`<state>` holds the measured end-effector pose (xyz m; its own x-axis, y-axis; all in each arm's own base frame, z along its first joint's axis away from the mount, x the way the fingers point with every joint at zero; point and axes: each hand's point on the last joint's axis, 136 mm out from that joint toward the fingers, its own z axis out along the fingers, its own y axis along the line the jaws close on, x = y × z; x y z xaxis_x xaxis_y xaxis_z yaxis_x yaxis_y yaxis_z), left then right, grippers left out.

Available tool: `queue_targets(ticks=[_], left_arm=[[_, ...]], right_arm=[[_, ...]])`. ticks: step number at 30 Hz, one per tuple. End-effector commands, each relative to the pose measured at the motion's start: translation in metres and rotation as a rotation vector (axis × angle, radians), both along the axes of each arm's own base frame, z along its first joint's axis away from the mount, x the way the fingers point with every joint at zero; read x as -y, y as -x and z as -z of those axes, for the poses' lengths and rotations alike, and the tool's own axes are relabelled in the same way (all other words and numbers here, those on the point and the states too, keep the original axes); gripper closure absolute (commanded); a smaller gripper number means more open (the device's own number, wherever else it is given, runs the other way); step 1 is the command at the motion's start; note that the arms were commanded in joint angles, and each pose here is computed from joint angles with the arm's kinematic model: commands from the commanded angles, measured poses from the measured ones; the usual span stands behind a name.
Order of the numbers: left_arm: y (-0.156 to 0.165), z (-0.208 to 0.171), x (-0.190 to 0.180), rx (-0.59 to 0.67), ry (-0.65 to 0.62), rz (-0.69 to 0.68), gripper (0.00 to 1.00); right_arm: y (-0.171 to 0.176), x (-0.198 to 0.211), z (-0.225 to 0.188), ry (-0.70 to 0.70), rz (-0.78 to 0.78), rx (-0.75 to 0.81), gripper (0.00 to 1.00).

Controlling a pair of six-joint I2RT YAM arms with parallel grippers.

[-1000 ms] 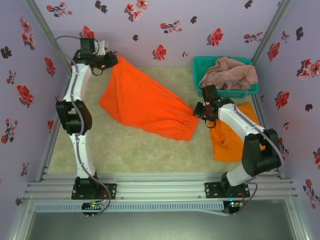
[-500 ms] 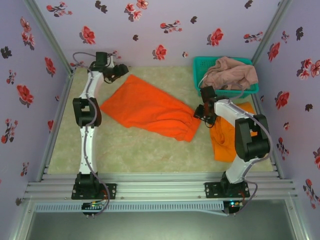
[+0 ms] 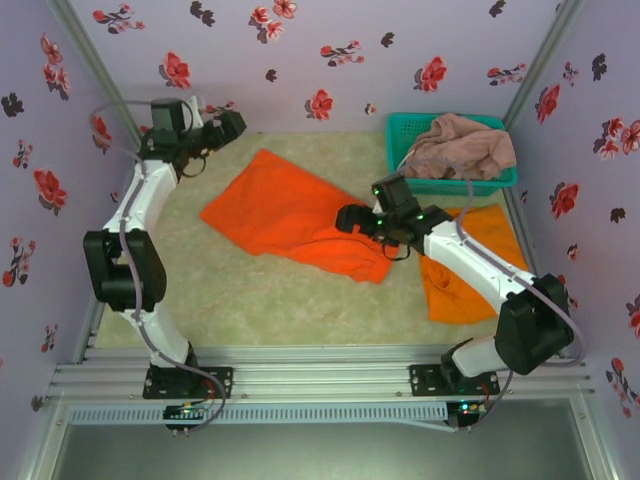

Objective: Fold and stack the shorts

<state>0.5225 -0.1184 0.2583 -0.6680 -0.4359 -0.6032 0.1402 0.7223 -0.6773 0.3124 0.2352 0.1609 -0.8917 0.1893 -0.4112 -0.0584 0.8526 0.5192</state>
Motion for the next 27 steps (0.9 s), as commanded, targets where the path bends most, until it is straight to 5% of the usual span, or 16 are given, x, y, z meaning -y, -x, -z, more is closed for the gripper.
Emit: queue_targets(ticks=[1,9,17,27], left_arm=[[0.017,0.08,0.026,-0.166,0.09,0.026,0.01],[0.044,0.164,0.04,-0.283,0.09,0.04,0.01],[0.071,0.203,0.027,-0.341,0.042,-0.003,0.01],[0.162,0.226,-0.005,-0.386,-0.028,-0.117,0.01]], right_arm=[[0.01,-0.014,0.007,-0.055,0.004,-0.011,0.01],[0.027,-0.013,0.067,-0.025,0.043,-0.124,0.01],[0.037,0.003,0.12,0.123,0.037,-0.232,0.01],[0.045,0.047,0.134,0.295,-0.057,-0.323,0.01]])
